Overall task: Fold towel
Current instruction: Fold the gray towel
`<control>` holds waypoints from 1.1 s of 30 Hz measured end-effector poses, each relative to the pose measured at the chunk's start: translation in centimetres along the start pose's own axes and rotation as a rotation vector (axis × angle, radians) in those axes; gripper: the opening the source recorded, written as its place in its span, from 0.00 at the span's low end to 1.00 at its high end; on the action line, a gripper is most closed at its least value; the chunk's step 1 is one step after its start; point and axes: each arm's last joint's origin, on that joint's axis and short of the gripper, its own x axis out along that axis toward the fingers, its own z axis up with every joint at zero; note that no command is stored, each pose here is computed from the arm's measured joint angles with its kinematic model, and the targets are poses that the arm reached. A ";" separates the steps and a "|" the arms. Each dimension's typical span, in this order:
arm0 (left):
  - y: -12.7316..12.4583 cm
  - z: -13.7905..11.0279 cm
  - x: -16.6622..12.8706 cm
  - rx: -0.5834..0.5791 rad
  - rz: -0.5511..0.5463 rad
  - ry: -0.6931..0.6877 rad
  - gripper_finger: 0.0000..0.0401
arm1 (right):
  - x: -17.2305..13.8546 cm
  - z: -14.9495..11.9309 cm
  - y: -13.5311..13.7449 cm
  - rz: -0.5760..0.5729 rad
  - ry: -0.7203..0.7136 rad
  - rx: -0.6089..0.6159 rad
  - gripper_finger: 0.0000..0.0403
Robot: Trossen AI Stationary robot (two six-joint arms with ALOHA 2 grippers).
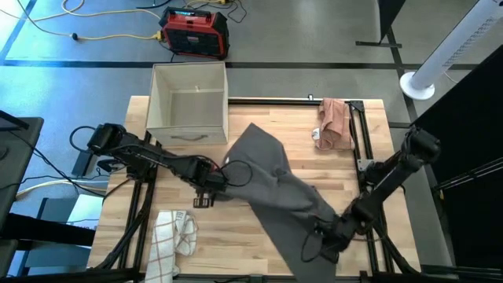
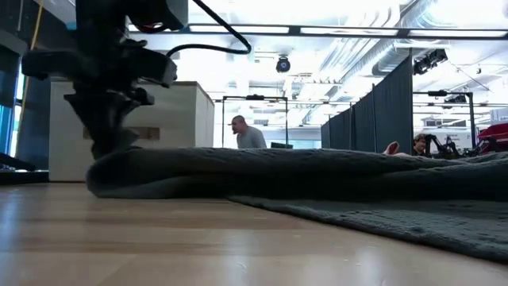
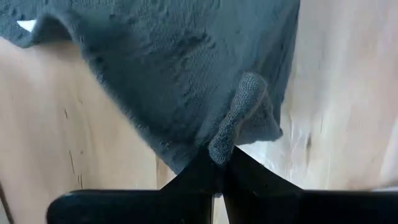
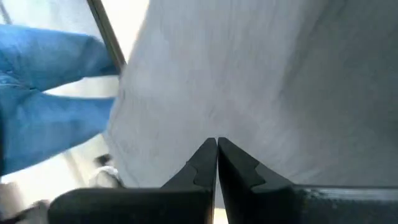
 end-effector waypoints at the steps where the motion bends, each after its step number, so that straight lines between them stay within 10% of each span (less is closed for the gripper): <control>1: 0.0 0.3 0.0 -0.004 -0.006 -0.024 0.01 | -1.3 1.4 -0.3 -0.035 -0.056 -0.030 0.00; 12: -1.7 0.9 -0.3 0.030 -0.176 -0.091 0.01 | -2.5 12.6 -10.8 -0.250 -0.474 -0.089 0.00; 19: -2.8 -0.1 -0.4 0.006 -0.141 -0.037 0.01 | 2.2 11.3 -16.6 -0.266 -0.480 0.153 0.00; 33: -1.4 0.0 -0.3 0.057 0.097 -0.071 0.01 | 5.0 2.3 -4.8 0.064 -0.263 0.094 0.00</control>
